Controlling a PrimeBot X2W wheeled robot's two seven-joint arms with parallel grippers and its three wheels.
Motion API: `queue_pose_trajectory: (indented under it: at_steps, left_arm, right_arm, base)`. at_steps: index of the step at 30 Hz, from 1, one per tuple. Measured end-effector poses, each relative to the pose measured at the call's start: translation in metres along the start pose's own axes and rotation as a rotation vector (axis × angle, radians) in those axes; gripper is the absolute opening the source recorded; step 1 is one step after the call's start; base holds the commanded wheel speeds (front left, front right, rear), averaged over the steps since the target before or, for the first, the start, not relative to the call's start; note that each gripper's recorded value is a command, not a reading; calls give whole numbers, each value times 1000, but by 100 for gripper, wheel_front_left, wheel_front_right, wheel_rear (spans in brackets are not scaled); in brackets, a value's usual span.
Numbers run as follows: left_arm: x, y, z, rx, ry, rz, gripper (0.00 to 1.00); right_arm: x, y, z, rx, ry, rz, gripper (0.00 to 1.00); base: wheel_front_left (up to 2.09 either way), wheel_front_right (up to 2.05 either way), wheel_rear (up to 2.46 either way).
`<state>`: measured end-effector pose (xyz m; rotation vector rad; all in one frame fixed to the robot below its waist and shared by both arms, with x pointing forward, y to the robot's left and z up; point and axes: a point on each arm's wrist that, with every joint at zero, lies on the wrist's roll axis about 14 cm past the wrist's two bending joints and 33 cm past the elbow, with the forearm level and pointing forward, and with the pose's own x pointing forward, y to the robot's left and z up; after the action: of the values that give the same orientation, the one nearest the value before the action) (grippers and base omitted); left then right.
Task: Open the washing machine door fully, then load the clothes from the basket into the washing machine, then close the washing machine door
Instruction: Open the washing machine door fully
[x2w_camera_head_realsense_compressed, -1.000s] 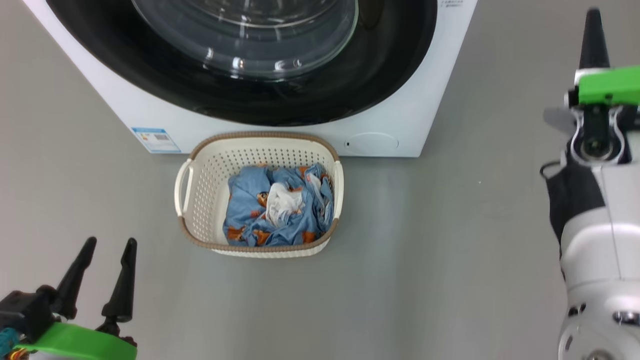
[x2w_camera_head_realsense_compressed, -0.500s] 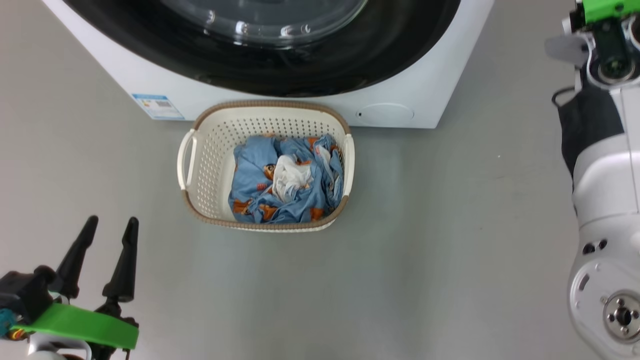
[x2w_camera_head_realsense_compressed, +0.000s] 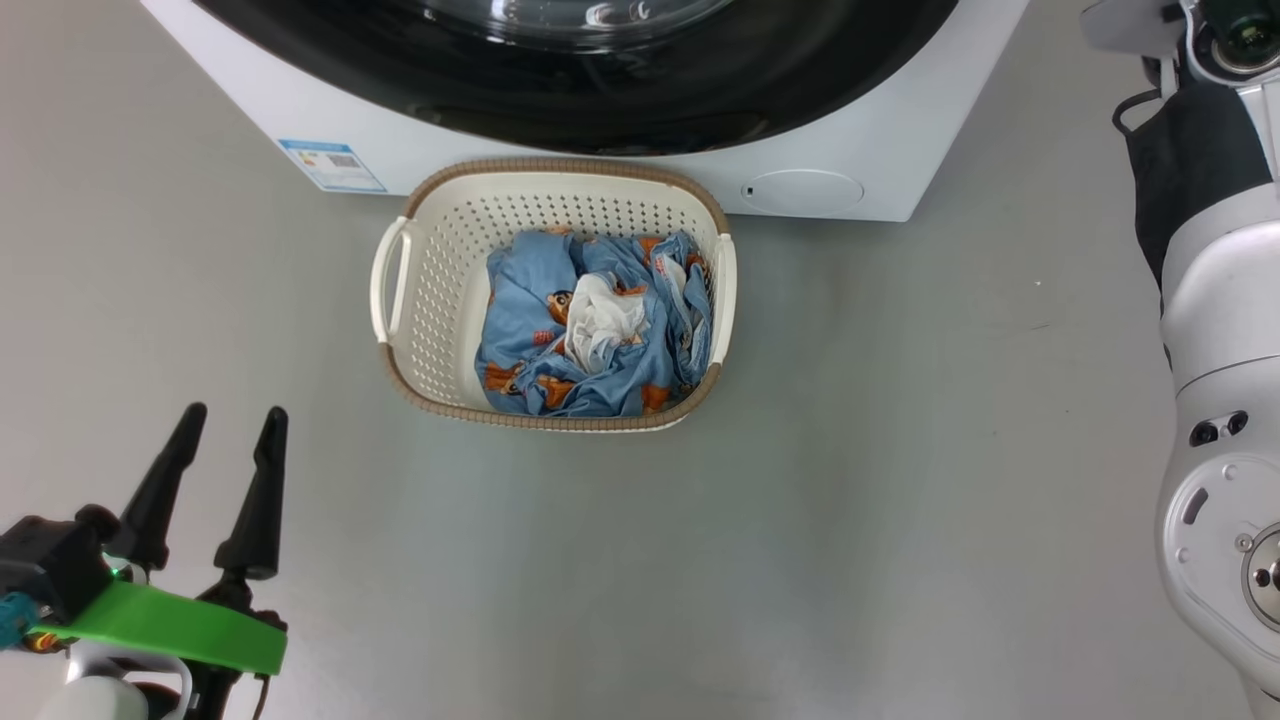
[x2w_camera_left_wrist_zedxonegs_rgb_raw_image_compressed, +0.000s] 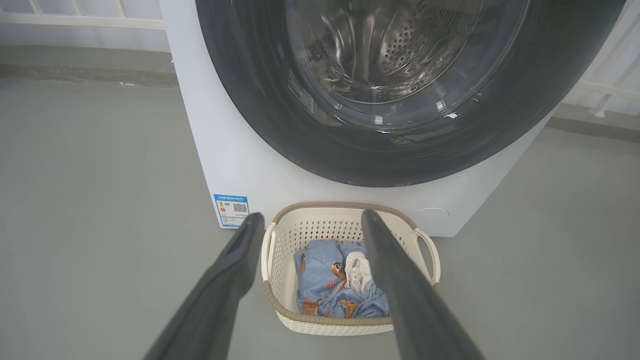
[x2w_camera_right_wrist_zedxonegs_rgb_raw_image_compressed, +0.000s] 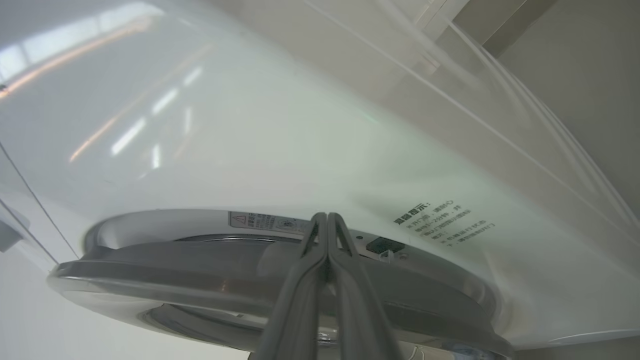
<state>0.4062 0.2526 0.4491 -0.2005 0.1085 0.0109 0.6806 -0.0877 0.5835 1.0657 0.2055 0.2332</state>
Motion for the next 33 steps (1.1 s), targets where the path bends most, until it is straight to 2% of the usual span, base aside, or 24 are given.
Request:
queue_pose_trajectory:
  at_steps: [5,11,26,33]
  left_arm:
    - [1,0,1,3,-1,0,100]
    - [2,2,-1,7,5,3,100]
    - [1,4,-11,-4,37,10,100]
    - [7,5,-13,-1,40,9,100]
  right_arm:
    - [4,-6,-14,47,38,-10,0]
    - [10,4,-14,112,42,20,0]
    - [22,-6,-27,175,47,-3,0]
    - [28,-22,-36,190,47,-35,0]
  base:
    - [0,0,0]
    - [0,0,0]
    - [0,0,0]
    - [0,0,0]
